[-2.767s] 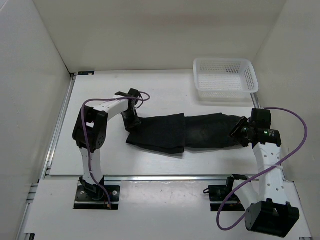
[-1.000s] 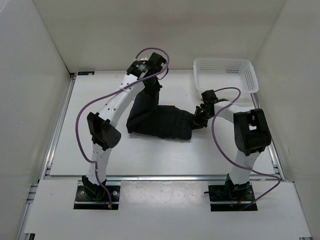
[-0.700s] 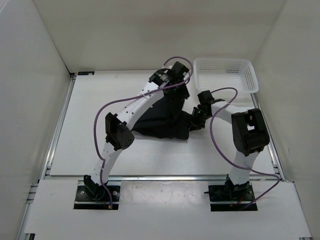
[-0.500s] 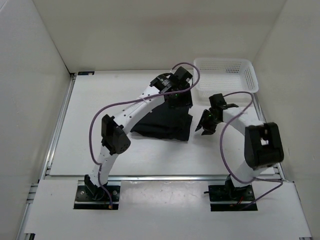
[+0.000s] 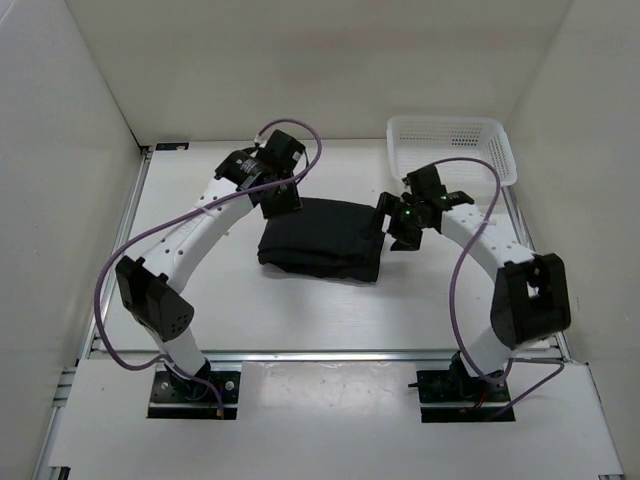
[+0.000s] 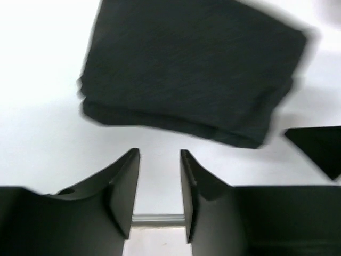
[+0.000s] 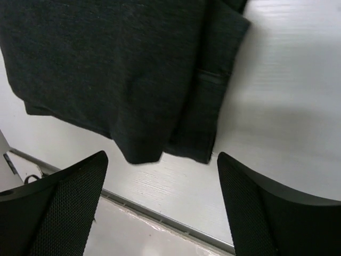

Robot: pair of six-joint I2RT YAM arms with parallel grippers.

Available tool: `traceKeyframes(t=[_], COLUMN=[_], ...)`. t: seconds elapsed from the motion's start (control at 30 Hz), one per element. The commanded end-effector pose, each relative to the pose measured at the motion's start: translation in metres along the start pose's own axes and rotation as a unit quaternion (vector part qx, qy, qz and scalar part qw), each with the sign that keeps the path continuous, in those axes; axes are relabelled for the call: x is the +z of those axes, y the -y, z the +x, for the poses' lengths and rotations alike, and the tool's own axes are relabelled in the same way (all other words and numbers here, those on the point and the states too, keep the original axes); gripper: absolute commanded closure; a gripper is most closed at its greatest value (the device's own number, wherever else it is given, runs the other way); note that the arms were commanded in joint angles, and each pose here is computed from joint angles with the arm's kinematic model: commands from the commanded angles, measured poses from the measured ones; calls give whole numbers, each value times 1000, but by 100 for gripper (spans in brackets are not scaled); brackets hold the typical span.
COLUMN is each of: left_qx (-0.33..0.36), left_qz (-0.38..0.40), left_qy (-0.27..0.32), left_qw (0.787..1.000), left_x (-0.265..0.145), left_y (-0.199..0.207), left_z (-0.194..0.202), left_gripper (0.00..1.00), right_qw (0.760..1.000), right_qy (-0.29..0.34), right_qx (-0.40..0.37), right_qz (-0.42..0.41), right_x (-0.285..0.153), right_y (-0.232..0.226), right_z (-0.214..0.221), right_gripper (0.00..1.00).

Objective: Fold and stack the trousers
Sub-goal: Fold the trousers

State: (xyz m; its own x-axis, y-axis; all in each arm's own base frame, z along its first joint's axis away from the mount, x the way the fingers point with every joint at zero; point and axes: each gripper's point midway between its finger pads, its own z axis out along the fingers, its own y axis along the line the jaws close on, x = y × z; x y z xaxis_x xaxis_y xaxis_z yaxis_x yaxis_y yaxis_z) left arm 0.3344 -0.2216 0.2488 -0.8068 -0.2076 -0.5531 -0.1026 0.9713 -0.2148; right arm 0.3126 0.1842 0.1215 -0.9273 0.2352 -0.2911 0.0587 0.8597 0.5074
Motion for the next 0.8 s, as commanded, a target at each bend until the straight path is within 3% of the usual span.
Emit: traceKeyframes(t=[0.0, 0.27, 0.33, 0.4, 0.43, 0.63, 0.77], left_qx=[-6, -29, -29, -28, -28, -26, -18], left_qz=[-55, -51, -47, -50, -50, -56, -44], left_qy=[-23, -7, -10, -14, -14, -17, -17], left_qw=[998, 998, 998, 998, 998, 998, 999], left_x=[5, -10, -10, -8, -8, -3, 1], left_y=[-44, -67, -66, -67, -67, -68, -60], left_z=[16, 16, 17, 19, 19, 17, 11], left_gripper=[51, 50, 50, 50, 50, 50, 51], right_qw=[999, 997, 997, 996, 996, 992, 990], right_qy=[-27, -58, -60, -56, -40, 57, 83], right_qx=[-29, -49, -54, -60, -69, -107, -112], right_qz=[-32, -25, -22, -22, -26, -23, -9], right_x=[18, 55, 59, 59, 49, -24, -51], right_y=[-21, -32, -35, -39, -46, -81, -75], right_z=[-2, 5, 6, 6, 2, -25, -23], right_gripper=[13, 34, 56, 88, 97, 100, 100])
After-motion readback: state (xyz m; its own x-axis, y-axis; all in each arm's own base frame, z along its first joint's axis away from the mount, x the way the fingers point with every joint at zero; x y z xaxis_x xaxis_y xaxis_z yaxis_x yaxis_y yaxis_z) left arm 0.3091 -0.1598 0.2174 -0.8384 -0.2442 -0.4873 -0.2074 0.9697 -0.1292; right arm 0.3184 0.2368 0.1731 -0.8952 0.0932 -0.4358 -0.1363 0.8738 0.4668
